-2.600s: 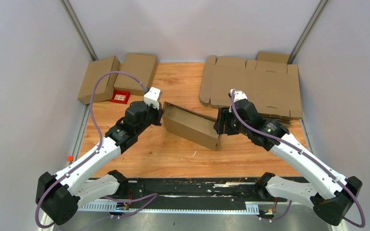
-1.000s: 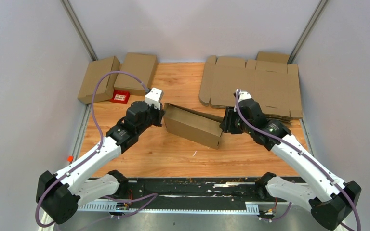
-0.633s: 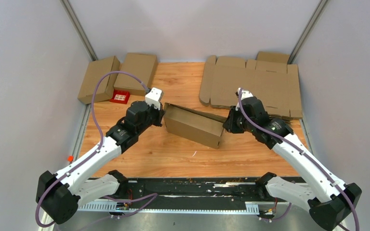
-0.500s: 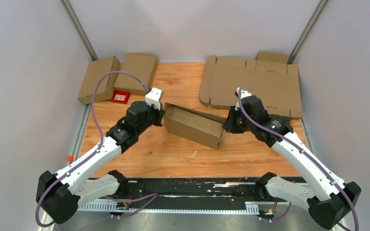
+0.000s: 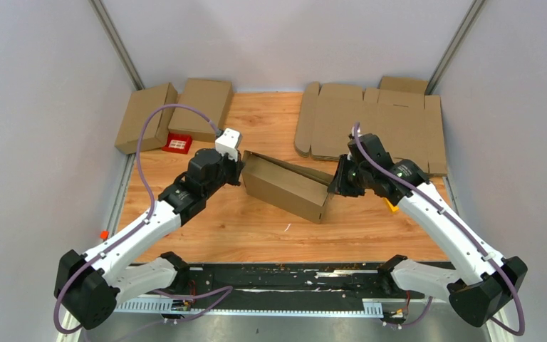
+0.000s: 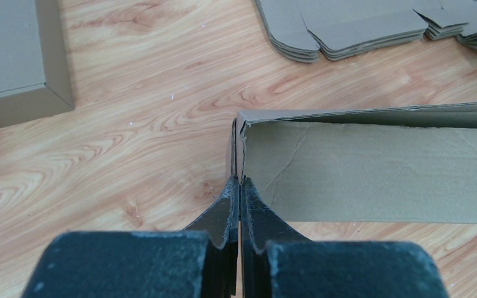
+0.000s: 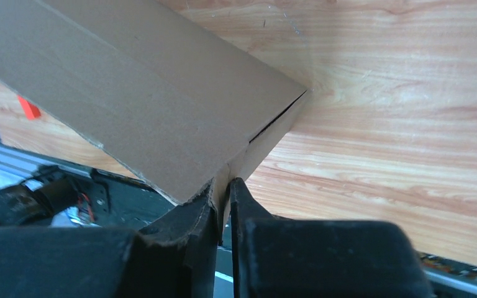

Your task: Fold the paper box

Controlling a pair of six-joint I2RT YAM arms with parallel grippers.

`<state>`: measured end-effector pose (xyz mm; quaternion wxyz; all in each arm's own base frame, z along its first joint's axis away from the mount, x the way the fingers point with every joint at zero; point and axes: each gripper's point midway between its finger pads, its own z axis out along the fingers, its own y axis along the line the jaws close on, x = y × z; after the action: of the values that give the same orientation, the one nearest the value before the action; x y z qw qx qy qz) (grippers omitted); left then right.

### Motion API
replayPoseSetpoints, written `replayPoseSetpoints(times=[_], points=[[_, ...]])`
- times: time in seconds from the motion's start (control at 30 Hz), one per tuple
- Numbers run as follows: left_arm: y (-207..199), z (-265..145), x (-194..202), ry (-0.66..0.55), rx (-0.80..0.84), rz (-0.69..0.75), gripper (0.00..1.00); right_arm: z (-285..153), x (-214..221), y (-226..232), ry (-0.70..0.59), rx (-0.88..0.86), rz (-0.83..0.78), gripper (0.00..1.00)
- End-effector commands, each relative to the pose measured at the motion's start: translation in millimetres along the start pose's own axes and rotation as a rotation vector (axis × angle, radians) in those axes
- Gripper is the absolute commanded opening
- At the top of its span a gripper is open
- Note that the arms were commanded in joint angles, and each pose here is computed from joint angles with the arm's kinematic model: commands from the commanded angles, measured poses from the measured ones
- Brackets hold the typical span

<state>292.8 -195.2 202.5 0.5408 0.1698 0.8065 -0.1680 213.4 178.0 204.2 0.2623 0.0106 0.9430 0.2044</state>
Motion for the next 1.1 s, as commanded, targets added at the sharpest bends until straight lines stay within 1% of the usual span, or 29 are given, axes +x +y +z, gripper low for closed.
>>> replayPoseSetpoints(times=[0.0,0.13,0.27,0.33,0.5,0.6,0.73,0.9,1.0,1.07], points=[[-10.4,3.7,8.3,0.029,0.038,-0.013,0.0,-5.1,-0.5,12.0,0.005,-0.001,0.267,0.11],[-10.5,3.8,8.9,0.017,0.042,-0.016,0.0,-4.6,-3.6,10.3,-0.024,0.014,0.392,0.12],[-10.9,5.2,10.8,0.022,0.044,-0.016,0.0,-4.9,-6.9,14.3,-0.044,-0.008,0.458,0.2],[-11.4,5.2,10.4,0.02,0.046,-0.017,0.0,-5.5,-6.9,13.6,-0.044,0.0,0.474,0.22],[-11.9,5.1,10.0,0.019,0.048,-0.017,0.0,-6.1,-5.5,10.6,-0.046,0.013,0.479,0.2],[-12.0,4.6,9.9,0.019,0.048,-0.015,0.0,-12.6,-7.0,11.9,-0.059,0.0,0.474,0.14],[-11.9,4.4,8.7,0.015,0.048,-0.017,0.0,-16.3,-9.1,15.5,-0.066,-0.019,0.473,0.12],[-12.0,4.9,9.6,0.019,0.048,-0.019,0.0,-13.4,-9.4,20.5,-0.048,-0.033,0.46,0.05],[-11.8,4.4,8.9,0.016,0.046,-0.017,0.0,-9.7,-5.7,17.4,-0.037,-0.013,0.444,0.05],[-12.1,4.4,9.1,0.017,0.047,-0.015,0.0,-9.9,-3.2,16.3,-0.025,-0.003,0.424,0.1]])
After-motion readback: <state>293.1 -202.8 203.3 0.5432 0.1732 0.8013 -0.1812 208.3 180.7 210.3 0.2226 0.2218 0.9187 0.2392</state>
